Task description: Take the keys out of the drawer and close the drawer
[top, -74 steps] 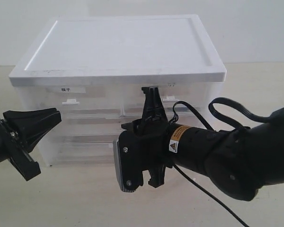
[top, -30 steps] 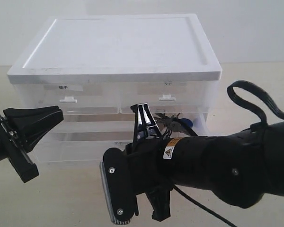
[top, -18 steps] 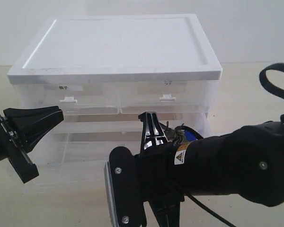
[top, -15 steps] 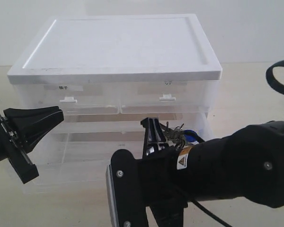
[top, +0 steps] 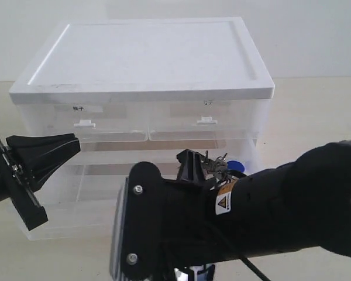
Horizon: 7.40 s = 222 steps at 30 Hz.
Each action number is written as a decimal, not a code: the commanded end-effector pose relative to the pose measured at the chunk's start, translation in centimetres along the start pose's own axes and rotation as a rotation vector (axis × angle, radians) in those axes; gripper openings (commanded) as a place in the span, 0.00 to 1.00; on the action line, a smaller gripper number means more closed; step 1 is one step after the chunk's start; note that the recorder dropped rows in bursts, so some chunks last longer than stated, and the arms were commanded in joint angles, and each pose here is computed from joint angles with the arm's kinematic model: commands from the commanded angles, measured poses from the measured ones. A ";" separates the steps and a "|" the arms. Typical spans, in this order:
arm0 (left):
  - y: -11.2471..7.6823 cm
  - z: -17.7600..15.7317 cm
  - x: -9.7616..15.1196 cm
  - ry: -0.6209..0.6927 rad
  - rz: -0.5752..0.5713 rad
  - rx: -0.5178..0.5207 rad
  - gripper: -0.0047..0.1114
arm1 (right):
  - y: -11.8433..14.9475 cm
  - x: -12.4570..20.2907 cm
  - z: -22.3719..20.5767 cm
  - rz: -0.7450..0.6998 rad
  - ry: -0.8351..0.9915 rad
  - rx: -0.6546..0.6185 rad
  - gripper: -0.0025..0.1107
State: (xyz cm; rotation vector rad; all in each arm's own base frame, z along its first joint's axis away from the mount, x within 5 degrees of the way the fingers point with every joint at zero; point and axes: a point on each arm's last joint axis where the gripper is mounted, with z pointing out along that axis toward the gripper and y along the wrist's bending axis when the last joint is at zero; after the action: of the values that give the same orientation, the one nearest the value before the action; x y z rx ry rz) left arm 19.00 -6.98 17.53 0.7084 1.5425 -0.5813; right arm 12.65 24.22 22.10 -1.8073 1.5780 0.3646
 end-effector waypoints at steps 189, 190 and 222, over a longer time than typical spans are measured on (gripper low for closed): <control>-0.8 0.0 0.0 0.007 -0.009 0.088 0.08 | 0.6 -1.2 3.9 -0.004 0.328 -0.108 0.02; -0.8 0.0 0.0 0.007 -0.009 0.088 0.08 | 0.5 -1.3 4.0 -0.008 0.321 -0.089 0.02; -3.8 -2.2 -3.0 -0.063 0.123 0.242 0.08 | -5.4 0.1 3.4 0.045 0.305 0.317 0.02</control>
State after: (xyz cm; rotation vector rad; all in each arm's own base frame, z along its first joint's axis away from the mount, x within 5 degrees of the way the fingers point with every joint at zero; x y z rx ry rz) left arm 15.06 -8.20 20.41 0.9591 1.3786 -0.6778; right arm 17.61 26.86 21.06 -1.6767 1.7696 -0.1490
